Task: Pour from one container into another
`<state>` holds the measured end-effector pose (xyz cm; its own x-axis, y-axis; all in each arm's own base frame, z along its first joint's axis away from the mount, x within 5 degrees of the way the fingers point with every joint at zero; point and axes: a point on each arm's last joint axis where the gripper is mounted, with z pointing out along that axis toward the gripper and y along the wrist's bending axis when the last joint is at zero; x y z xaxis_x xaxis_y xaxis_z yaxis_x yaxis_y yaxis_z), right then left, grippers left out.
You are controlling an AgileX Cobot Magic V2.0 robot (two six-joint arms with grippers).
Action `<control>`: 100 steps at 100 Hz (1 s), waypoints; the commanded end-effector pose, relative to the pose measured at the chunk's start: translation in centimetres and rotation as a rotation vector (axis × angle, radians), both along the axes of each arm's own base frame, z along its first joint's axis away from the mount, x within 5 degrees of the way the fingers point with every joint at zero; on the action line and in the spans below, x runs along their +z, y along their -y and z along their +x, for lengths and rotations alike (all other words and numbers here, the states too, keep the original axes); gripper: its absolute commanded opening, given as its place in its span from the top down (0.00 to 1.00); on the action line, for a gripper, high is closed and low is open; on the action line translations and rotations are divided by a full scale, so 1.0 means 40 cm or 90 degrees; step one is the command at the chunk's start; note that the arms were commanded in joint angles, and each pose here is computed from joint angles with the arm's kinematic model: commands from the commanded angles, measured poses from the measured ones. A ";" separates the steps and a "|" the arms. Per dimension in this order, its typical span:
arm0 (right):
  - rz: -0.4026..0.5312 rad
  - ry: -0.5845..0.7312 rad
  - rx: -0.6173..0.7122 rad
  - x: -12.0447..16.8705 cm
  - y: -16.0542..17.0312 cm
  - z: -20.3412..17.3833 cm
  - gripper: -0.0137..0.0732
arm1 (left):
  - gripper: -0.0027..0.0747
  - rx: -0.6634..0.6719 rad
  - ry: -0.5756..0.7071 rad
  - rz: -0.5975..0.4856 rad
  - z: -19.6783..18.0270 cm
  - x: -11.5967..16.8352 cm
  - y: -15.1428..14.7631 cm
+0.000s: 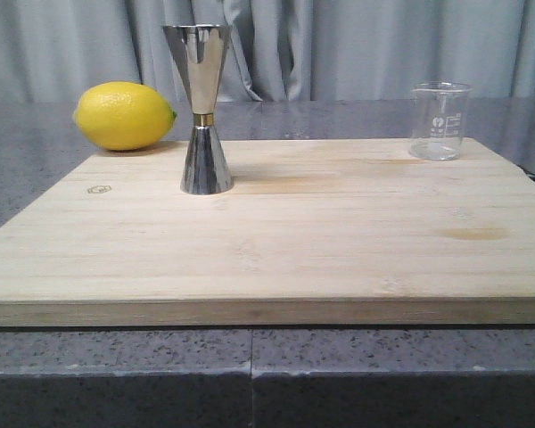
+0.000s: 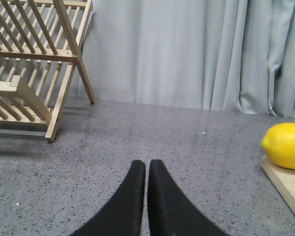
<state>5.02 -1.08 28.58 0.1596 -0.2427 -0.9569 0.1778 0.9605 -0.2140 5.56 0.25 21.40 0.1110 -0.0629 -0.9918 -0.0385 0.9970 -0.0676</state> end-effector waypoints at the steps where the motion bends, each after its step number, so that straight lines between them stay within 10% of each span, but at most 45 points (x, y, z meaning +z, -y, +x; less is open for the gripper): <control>1: -0.018 0.013 0.006 0.022 -0.004 -0.002 0.90 | 0.99 -0.010 0.042 -0.003 -0.003 -0.005 0.003; 100: 0.005 -0.029 0.027 -0.038 -0.011 -0.014 0.90 | 0.99 -0.010 0.042 -0.003 -0.003 -0.005 0.003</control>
<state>4.94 -1.06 26.19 0.0225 -0.2155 -0.9762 0.1443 0.9670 -0.2102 5.56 0.24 21.40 0.1109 -0.0626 -0.9919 -0.0370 0.9971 -0.0671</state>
